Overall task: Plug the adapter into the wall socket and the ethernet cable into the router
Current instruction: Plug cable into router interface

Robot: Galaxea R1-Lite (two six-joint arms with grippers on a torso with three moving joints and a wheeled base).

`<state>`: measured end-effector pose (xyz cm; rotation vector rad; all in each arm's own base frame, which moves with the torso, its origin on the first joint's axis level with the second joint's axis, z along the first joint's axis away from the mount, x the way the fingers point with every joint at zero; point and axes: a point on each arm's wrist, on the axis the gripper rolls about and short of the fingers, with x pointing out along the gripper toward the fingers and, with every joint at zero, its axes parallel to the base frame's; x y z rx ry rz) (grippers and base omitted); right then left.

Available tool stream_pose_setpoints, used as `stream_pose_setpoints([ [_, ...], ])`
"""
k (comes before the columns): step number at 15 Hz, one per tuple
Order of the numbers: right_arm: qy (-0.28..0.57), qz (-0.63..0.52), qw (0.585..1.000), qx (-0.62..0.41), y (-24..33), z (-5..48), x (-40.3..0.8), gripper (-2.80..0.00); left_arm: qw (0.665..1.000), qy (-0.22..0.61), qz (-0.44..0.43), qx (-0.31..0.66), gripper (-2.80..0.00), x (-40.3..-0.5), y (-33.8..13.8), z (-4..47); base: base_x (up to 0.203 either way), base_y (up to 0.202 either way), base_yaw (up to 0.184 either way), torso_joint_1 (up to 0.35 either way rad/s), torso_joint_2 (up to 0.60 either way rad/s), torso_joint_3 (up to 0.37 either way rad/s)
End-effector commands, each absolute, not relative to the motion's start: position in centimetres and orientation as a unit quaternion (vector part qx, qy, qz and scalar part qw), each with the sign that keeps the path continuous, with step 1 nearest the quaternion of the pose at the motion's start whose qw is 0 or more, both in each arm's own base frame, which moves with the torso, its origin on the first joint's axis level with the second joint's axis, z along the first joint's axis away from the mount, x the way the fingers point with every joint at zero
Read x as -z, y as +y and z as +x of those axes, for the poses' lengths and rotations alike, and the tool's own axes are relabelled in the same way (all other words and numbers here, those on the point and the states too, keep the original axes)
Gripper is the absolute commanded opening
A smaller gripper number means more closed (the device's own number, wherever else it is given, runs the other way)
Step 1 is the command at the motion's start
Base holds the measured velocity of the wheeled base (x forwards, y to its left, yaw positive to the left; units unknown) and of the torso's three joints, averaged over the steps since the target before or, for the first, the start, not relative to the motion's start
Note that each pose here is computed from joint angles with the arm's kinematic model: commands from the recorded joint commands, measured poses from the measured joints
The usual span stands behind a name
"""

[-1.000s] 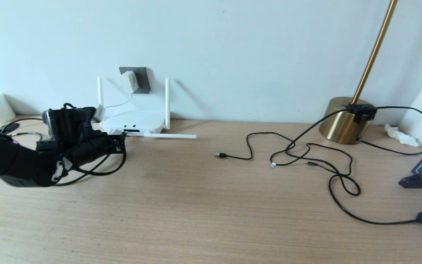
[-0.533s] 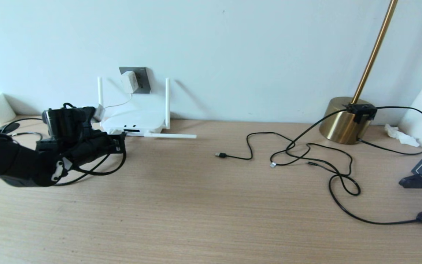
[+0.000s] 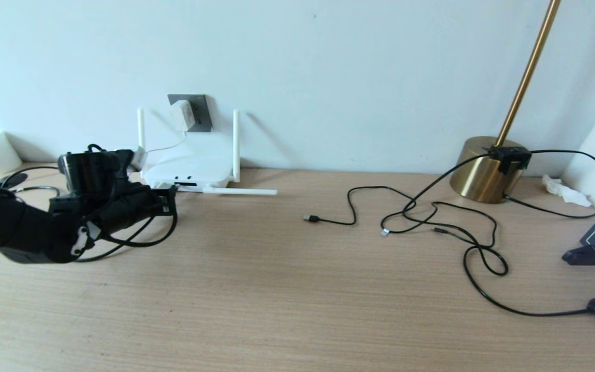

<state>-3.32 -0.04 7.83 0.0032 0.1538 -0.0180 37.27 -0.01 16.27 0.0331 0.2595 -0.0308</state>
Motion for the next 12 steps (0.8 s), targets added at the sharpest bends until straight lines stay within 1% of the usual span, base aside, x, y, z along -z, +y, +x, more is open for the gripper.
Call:
stream_pose_setpoints([
  [1, 0.077, 0.002, 0.997, 0.009, -0.04, -3.33, -7.82, -2.80, 0.992, 0.126, 0.017, 0.015, -2.80, -16.41, 0.00, 37.27, 0.000, 0.000, 0.000, 0.000, 0.00, 0.000],
  [12, 0.077, 0.002, 0.997, 0.009, -0.04, -3.33, -7.82, -2.80, 0.992, 0.125, 0.016, 0.015, -2.80, -16.28, 0.00, 37.77, 0.000, 0.000, 0.000, 0.000, 0.00, 0.000],
])
